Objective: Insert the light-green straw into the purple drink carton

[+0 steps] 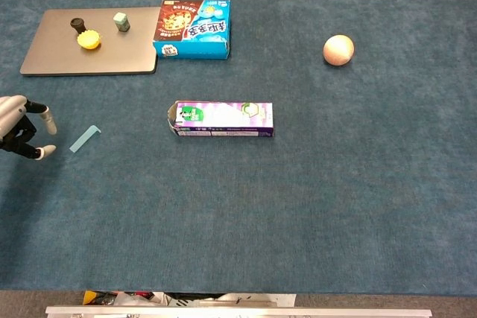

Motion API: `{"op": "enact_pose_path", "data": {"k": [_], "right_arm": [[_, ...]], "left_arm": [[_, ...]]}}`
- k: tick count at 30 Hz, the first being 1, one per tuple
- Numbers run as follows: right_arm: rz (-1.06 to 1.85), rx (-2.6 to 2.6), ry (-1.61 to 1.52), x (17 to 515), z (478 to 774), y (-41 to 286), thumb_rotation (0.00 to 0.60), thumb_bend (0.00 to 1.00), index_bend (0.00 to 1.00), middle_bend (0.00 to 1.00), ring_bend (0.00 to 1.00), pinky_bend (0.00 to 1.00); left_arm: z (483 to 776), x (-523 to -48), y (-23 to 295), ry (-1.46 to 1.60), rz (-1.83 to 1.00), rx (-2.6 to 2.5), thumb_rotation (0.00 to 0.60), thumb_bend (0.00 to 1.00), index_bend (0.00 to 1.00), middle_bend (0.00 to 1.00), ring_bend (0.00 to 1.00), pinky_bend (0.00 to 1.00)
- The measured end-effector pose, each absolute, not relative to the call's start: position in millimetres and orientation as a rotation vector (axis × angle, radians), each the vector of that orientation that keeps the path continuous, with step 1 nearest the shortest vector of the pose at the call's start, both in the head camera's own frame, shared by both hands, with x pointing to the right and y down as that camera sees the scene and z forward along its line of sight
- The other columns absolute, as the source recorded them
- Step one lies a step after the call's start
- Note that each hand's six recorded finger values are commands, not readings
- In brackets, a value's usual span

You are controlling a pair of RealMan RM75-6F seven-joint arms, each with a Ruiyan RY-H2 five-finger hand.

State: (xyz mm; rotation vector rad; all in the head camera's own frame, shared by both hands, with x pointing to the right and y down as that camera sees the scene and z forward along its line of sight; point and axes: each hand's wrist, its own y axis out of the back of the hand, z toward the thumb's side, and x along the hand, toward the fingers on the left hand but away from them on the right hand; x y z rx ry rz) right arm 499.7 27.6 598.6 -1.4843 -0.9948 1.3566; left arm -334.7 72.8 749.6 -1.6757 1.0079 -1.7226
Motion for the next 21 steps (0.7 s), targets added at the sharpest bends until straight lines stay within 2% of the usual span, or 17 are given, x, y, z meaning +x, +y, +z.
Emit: {"op": "enact_pose_path", "data": {"k": [9,13,21], "right_arm": [[1.366,-1.496,-1.004,507.5,603.2,27.2,0.6,0.33,0.05,0.25,0.06,0.04],[1.373,-1.496,-1.008,510.9,604.0,27.4,0.6,0.33,0.05,0.25,0.06,0.04],[1.378,-1.499,-1.013,514.8,605.7,28.4,0.6,0.33,0.05,0.25,0.06,0.04]], "left_arm": [[759.0,-325.9,73.1,1.086,-1.772,-1.671,0.478,0.26,0.47,0.92,0.94,0.94],[759.8,-322.0,72.7,1.097,-1.783,-1.669,0.412,0.26,0.47,0.92,0.94,0.94],[765.7,-312.7,72.7,1.092,-1.798,-1.688,0.411,0.26,0.47,0.92,0.94,0.94]]}}
